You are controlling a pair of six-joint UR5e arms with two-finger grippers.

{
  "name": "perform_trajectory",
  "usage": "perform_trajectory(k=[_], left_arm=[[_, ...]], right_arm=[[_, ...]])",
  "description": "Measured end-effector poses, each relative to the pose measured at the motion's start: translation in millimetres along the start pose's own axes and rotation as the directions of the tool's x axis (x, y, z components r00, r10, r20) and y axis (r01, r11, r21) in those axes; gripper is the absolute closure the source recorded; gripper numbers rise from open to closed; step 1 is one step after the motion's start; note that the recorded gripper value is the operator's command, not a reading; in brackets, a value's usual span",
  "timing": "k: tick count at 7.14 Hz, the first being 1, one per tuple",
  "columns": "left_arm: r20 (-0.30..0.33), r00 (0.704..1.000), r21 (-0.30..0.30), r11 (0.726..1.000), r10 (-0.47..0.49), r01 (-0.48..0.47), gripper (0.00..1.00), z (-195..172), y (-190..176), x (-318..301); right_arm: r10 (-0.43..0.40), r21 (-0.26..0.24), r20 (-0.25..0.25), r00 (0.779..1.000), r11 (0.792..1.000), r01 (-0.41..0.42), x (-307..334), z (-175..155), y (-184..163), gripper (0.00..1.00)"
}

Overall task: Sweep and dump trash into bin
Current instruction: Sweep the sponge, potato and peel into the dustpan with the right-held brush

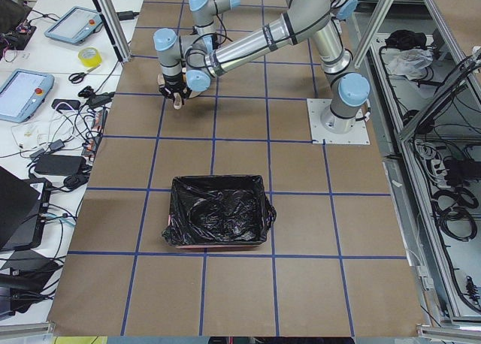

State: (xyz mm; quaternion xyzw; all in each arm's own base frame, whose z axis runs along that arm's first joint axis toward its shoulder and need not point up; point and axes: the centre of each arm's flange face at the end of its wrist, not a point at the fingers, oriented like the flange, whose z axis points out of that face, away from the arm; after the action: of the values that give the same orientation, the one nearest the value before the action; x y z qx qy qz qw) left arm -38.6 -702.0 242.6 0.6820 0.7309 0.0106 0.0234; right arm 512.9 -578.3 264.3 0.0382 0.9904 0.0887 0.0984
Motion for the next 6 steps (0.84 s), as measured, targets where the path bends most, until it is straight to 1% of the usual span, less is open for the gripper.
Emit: perform_trajectory(k=[2, 3, 6], left_arm=[[-0.002, 1.0, 0.0, 1.0, 0.0, 0.0, 0.78, 0.7, 0.3, 1.0], [-0.003, 1.0, 0.001, 1.0, 0.0, 0.0, 0.79, 1.2, 0.6, 1.6], [-0.001, 1.0, 0.009, 1.0, -0.004, 0.004, 0.8, 2.0, 3.2, 2.0]], right_arm=[[-0.004, 0.02, 0.012, 1.0, 1.0, 0.004, -2.7, -18.9, 4.5, 0.89], [-0.005, 0.02, 0.005, 1.0, 1.0, 0.005, -1.5, -22.3, 5.7, 0.89], [-0.016, 0.005, -0.051, 0.999, 1.0, 0.016, 6.6, -18.3, 6.2, 0.89]])
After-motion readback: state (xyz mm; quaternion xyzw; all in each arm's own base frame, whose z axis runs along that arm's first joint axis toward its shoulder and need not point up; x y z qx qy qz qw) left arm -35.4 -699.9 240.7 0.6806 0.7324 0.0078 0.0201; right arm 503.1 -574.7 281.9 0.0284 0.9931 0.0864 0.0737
